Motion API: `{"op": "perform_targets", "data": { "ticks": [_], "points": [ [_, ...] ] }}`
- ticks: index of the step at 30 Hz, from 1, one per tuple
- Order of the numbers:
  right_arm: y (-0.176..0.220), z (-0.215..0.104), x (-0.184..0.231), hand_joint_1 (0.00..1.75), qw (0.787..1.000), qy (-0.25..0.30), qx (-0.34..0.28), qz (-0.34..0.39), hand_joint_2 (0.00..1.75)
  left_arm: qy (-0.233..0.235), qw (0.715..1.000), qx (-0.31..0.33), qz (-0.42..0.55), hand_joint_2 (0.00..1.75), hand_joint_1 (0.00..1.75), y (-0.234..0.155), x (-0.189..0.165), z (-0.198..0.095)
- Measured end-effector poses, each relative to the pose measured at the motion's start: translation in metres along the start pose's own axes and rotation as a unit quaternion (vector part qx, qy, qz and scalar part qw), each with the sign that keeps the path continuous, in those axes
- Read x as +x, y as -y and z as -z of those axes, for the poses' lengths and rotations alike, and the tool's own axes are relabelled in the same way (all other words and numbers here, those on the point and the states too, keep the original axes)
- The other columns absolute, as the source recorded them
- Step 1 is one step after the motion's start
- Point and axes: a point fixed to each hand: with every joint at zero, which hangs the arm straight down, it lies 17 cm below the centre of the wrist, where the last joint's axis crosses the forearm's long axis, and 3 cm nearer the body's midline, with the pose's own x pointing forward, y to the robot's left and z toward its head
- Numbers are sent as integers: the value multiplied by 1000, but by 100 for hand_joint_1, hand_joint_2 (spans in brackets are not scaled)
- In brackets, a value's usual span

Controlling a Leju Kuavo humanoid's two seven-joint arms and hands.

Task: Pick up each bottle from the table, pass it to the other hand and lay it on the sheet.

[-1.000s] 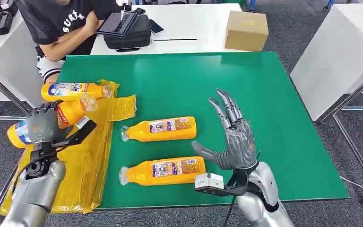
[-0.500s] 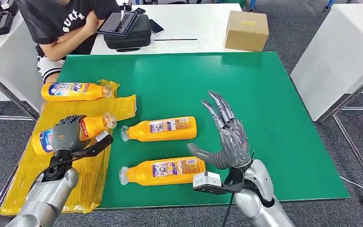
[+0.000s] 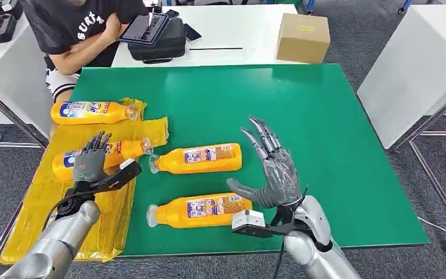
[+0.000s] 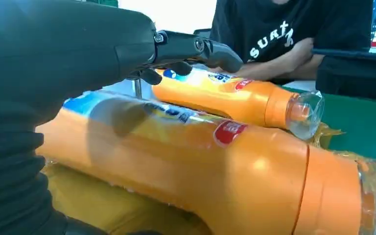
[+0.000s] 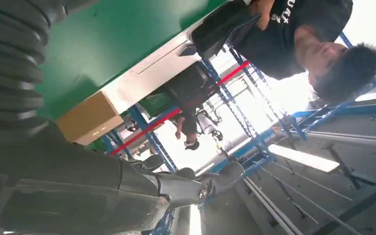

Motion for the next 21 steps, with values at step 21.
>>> {"op": "perform_targets", "data": {
  "ticks": [21],
  "points": [
    [-12,-7,-26,0,995,-30,28,-85,175,81,892,-130,-425,175,0,12,65,-9]
  ]
}}
